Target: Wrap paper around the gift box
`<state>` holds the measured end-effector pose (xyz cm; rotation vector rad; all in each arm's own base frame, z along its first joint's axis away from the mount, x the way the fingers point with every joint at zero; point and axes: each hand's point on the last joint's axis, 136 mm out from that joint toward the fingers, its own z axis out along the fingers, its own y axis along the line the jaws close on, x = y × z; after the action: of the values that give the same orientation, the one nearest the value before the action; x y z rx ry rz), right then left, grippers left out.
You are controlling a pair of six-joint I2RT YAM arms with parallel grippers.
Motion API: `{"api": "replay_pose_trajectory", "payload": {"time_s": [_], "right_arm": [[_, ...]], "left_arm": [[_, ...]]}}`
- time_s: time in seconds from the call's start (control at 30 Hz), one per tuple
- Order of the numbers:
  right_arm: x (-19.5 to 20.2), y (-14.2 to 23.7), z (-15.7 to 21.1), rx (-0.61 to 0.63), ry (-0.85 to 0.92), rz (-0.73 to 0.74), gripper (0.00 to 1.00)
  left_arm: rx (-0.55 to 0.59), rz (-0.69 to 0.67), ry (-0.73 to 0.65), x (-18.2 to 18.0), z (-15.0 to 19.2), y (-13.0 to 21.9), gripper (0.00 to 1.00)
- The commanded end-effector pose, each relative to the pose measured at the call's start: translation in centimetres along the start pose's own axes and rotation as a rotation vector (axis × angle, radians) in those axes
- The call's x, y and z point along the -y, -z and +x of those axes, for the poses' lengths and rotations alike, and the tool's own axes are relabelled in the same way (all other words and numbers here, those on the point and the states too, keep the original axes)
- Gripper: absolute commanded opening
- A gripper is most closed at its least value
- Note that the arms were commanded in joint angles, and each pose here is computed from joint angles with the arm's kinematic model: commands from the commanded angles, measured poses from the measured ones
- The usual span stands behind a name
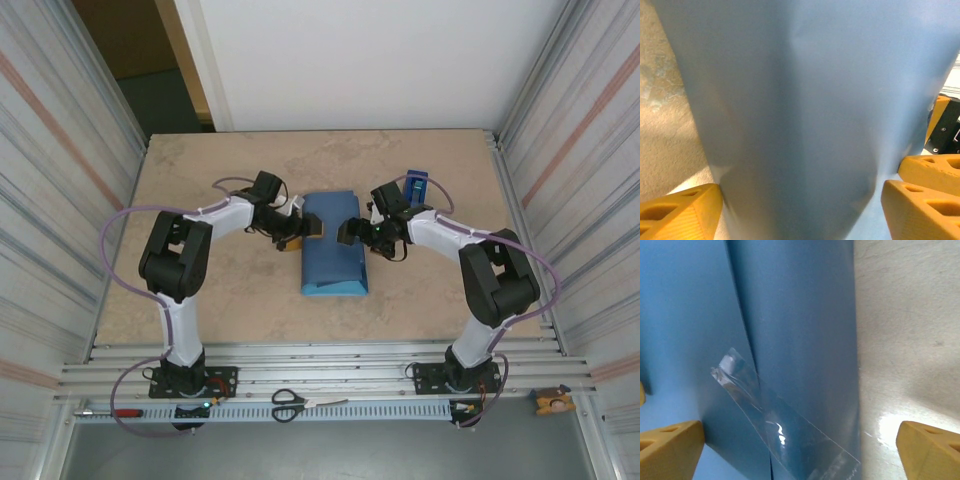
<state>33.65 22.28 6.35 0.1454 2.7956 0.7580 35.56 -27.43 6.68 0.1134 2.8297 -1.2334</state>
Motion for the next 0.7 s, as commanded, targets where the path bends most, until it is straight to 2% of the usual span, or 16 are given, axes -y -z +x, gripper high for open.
{"api": "replay_pose_trajectory", "payload": {"time_s": [0.0, 0.2, 0.43, 0.57, 0.67], "right_arm": [[1.9, -0.9, 1.2, -0.046, -0.036, 0.06, 0.93], [3.1, -1.4, 2.4, -0.061, -0.049, 0.082, 0.9], [3.7, -1.4, 2.5, -0.052, -0.045, 0.108, 0.89], [4.0, -1.3, 2.6, -0.048, -0.04, 0.121, 0.9], [4.3, -1.3, 2.8, -0.049, -0.037, 0.132, 0.9]], "left_arm": [[0.027, 0.01, -0.046, 1.5, -0.6, 1.7, 0.88], [0.038, 0.0, -0.08, 2.4, 1.3, 3.1, 0.9], [-0.02, -0.185, -0.123, 1.1, 7.2, 2.1, 0.88], [-0.008, -0.283, -0.136, 0.6, 8.5, 1.9, 0.86], [0.0, -0.31, -0.165, 0.9, 8.8, 1.4, 0.79]]}}
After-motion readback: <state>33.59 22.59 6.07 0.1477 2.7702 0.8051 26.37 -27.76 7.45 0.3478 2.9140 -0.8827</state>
